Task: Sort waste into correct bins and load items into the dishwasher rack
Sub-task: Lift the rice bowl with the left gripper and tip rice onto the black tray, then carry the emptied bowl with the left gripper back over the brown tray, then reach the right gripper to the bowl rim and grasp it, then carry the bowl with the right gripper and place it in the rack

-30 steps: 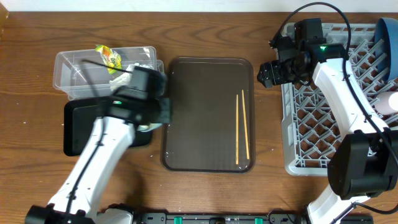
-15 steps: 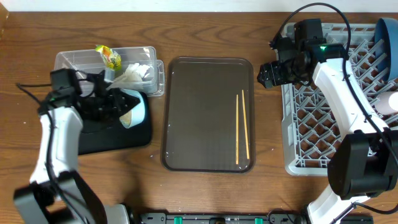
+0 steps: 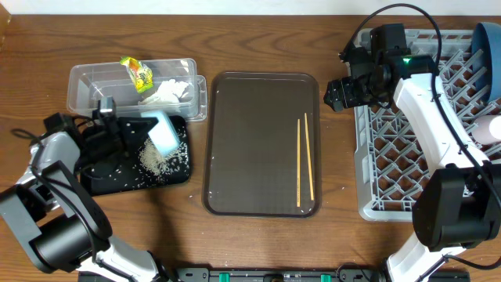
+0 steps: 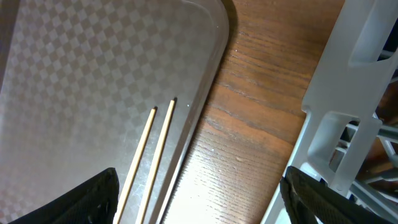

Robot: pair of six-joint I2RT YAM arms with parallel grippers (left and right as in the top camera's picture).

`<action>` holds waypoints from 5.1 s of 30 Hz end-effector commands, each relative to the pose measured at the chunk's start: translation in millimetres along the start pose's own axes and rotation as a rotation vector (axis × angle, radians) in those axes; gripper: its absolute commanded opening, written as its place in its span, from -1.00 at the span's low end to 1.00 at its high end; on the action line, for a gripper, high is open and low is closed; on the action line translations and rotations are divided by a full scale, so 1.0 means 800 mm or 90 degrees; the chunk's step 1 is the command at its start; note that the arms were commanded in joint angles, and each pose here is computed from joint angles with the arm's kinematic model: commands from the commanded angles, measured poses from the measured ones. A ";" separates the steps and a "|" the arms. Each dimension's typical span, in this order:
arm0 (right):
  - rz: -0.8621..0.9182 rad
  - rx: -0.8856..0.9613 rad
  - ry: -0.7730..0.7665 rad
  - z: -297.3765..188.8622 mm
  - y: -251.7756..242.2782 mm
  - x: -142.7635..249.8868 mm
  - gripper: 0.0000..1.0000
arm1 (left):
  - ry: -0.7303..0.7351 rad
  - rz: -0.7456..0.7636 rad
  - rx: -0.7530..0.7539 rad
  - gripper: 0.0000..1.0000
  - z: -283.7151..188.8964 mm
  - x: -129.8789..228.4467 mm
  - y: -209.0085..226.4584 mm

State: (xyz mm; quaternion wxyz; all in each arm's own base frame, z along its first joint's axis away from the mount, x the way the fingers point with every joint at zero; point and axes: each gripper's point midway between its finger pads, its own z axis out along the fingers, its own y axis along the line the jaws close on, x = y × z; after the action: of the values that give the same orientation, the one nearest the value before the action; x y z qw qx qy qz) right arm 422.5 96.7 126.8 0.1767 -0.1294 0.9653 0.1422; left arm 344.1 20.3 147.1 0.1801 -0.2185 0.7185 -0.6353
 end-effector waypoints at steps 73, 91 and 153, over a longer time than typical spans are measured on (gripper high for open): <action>-0.013 -0.001 -0.017 -0.014 0.010 -0.006 0.67 | 0.246 0.438 -0.350 -0.88 0.176 0.133 0.002; -0.012 -0.002 -0.013 -0.014 0.011 -0.004 0.65 | 0.299 0.616 -0.502 -0.76 0.271 0.184 0.077; 0.018 0.674 -0.255 -0.172 -0.114 -0.095 -0.97 | 0.123 0.416 -0.629 0.45 0.060 0.116 0.001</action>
State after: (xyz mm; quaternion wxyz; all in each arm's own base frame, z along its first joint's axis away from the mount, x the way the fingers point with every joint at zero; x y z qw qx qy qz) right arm 485.7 48.9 227.4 0.4036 -0.0318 0.9020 -0.1501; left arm 292.0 -71.2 140.1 0.1751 0.0182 0.9723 -0.1540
